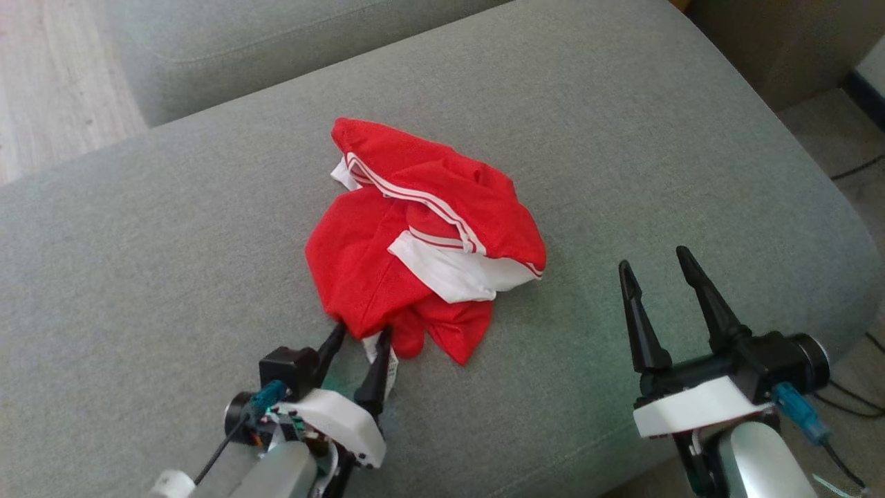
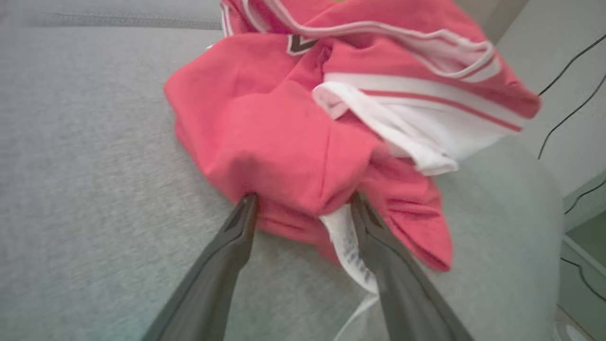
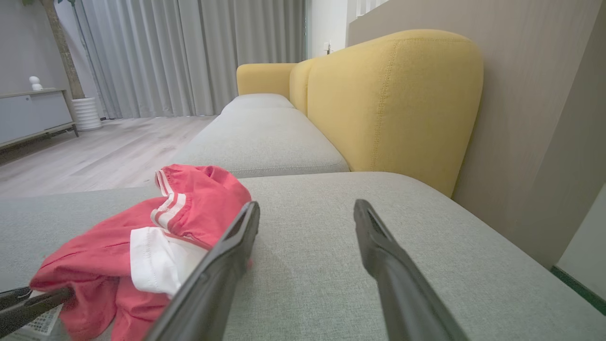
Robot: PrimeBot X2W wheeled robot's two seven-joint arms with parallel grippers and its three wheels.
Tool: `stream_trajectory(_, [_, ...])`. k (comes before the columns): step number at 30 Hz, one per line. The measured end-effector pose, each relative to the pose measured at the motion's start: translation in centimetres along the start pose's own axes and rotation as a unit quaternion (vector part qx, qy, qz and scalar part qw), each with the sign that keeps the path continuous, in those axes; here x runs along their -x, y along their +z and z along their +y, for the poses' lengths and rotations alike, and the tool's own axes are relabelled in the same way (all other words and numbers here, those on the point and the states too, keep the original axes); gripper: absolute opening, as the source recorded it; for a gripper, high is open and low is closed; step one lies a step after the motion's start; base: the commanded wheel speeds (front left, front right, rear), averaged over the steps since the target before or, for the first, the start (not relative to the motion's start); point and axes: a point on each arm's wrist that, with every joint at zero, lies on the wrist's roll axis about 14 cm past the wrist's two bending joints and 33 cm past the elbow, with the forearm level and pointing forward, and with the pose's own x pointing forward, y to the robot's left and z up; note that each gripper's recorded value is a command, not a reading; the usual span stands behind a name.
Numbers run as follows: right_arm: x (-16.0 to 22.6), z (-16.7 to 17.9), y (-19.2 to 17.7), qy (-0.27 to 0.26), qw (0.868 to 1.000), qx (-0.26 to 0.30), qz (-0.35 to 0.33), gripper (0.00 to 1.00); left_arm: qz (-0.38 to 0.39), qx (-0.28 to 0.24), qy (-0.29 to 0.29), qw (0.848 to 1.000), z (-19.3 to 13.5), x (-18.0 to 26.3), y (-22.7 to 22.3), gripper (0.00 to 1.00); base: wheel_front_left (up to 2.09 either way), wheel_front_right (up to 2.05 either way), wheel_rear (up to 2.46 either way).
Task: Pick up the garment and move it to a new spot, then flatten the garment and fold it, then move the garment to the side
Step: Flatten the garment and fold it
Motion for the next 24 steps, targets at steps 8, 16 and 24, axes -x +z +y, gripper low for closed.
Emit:
stream_trajectory(8, [-0.5,0.0,0.4,0.002,1.0,0.002,-0.006,1.0,0.006,0.007,0.018,1.0,1.4,-0.7,0.1,0.0,0.0,0.0,0.0])
stream_trajectory(16, [-1.4,1.4,1.3,0.026,0.999,-0.003,-0.024,1.0,-0.08,-0.03,0.045,0.995,3.4,1.0,5.8,0.0,0.0,0.0,0.0])
stream_trajectory(24, [-1.5,3.8,1.5,0.062,0.998,-0.012,-0.03,1.0,-0.102,-0.165,0.138,0.971,9.7,8.6,12.6,0.0,0.0,0.0,0.0])
